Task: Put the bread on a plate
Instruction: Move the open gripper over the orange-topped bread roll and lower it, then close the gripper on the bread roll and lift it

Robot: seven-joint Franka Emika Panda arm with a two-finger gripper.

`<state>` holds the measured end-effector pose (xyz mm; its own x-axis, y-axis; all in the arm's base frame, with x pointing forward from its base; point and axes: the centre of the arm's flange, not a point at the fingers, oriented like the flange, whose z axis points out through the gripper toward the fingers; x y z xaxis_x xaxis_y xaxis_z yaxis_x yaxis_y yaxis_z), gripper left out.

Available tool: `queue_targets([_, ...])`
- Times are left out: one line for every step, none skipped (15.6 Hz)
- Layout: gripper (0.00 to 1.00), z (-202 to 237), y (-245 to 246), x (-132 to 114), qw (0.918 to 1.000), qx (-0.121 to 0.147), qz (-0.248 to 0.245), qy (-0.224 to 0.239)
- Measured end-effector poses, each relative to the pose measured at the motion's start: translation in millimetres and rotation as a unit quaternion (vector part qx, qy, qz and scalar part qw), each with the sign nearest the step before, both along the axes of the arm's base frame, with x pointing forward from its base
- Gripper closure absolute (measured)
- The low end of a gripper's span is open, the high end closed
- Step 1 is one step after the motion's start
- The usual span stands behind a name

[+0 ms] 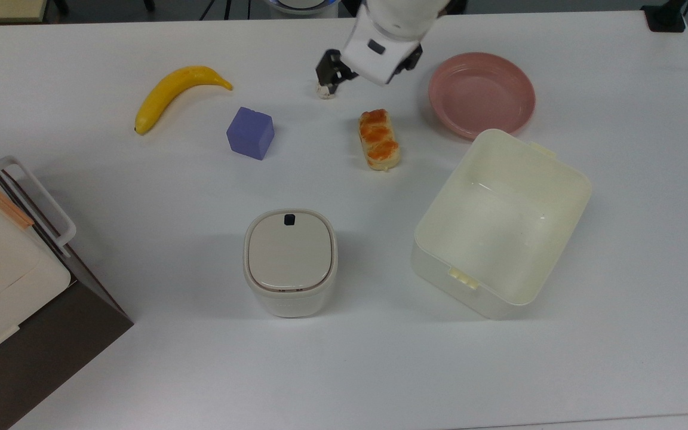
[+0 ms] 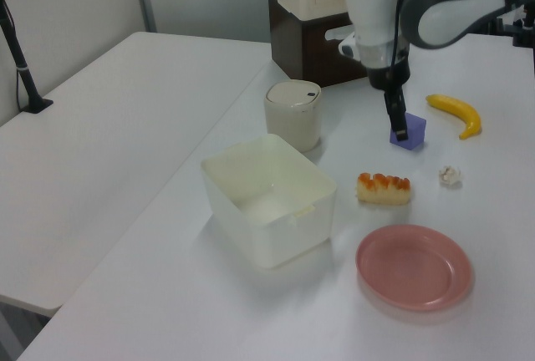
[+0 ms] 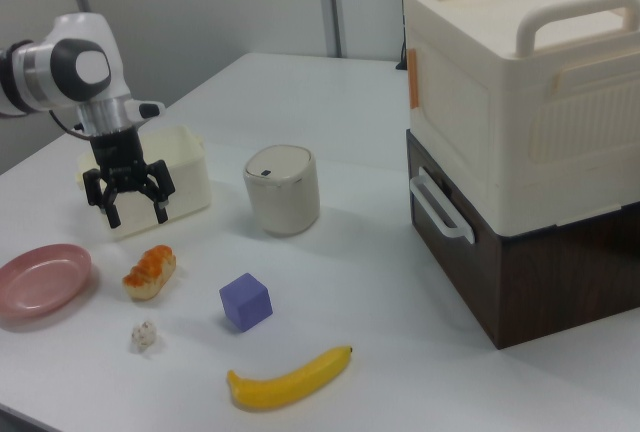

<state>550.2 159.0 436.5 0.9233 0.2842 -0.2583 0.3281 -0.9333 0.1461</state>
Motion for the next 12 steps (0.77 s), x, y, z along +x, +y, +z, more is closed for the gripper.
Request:
queue_targets([0.00, -12, 8, 1, 1.0000, -0.004, 0.005, 0.005])
queue_targets([0.00, -19, 10, 2, 0.9999, -0.006, 0.006, 0.010])
queue_targets([0.00, -25, 11, 3, 0.9999, -0.008, 0.007, 0.013])
queue_targets([0.00, -31, 11, 5, 0.9999, -0.009, 0.007, 0.012])
queue_targets([0.00, -38, 12, 8, 0.9999, -0.009, 0.009, 0.010])
queue_targets([0.00, -44, 13, 10, 0.9999, -0.010, 0.011, 0.009])
queue_targets([0.00, -51, 13, 11, 0.9997, -0.016, 0.015, 0.008])
queue_targets([0.00, -58, 12, 12, 0.9995, -0.024, 0.018, 0.010])
queue_targets([0.00, -65, 11, 11, 0.9992, -0.030, 0.022, 0.013])
queue_targets([0.00, -70, 10, 9, 0.9990, -0.034, 0.024, 0.016])
queue_targets([0.01, -74, 10, 9, 0.9988, -0.037, 0.025, 0.018])
queue_targets([0.01, -77, 12, 8, 0.9987, -0.038, 0.028, 0.019])
